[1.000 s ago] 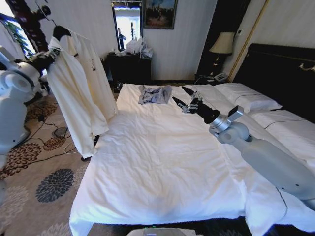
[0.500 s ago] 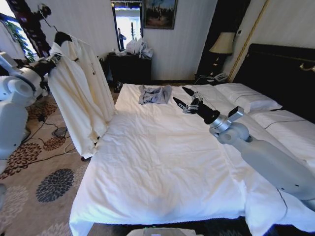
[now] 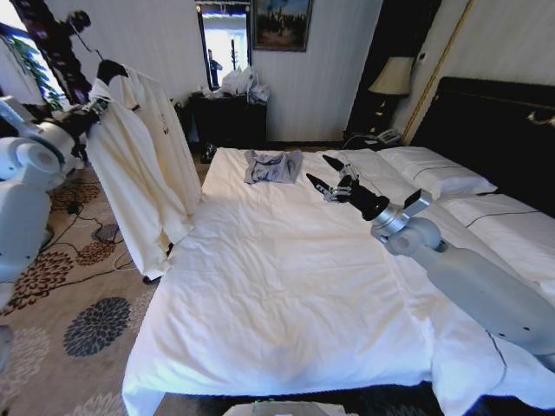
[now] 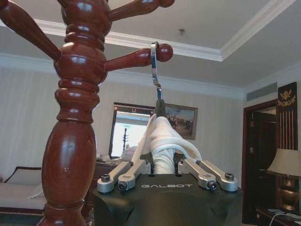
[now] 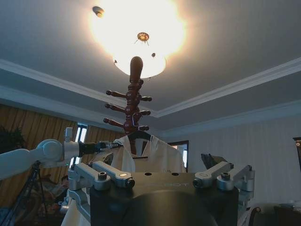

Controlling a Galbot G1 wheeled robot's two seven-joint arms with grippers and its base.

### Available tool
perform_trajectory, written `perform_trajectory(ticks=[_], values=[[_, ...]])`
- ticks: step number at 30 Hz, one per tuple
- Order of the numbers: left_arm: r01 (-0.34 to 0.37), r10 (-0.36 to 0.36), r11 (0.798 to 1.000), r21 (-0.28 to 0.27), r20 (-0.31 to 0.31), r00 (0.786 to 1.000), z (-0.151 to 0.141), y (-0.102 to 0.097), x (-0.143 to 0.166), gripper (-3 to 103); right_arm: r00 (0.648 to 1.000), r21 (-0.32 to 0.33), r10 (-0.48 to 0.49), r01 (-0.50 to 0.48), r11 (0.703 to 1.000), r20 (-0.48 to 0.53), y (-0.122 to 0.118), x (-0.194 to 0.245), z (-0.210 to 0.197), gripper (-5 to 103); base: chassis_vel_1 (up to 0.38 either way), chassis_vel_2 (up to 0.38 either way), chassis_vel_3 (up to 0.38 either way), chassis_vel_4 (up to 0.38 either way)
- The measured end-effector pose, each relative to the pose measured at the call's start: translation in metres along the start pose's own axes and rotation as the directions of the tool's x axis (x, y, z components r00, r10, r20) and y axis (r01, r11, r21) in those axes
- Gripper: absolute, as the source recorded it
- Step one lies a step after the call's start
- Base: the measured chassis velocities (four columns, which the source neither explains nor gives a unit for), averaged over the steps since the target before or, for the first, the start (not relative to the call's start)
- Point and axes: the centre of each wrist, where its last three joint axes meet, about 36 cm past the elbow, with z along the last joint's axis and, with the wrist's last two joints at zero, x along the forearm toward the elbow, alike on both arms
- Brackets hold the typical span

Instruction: Pick up the clothes from the bed and hang them on the clothes hanger.

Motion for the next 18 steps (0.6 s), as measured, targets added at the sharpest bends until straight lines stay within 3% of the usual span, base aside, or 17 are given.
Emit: perform_trajectory(ticks=[5,7,13,16,18], values=[[0.004,-0.004,1.000,-0.009,0.008,1.000,0.000,-0.004,0.004,18,1.000,-0.002,-0.002,0.002,1.000,0.000,0.001,0.000,0.001,100,0.000,0.000,0.000,0.000],[0.003,-0.003,1.000,-0.010,0.012,1.000,-0.001,-0.005,0.006,28,1.000,-0.004,-0.002,0.002,1.000,-0.001,0.002,0.001,0.002,100,0.000,0.000,0.000,0.000],[0.001,-0.001,1.000,-0.009,0.015,1.000,-0.001,-0.006,0.010,44,1.000,-0.003,-0.001,0.001,1.000,-0.003,0.002,0.002,0.002,100,0.000,0.000,0.000,0.000],[-0.010,0.010,1.000,-0.014,0.023,1.000,-0.003,-0.010,0.014,60,1.000,0.000,-0.003,0.003,1.000,0.000,0.003,0.002,0.001,100,0.000,0.000,0.000,0.000],[-0.012,0.012,1.000,-0.017,0.025,1.000,-0.003,-0.011,0.015,60,1.000,0.000,-0.003,0.003,1.000,0.001,0.004,0.003,0.000,100,0.000,0.000,0.000,0.000]])
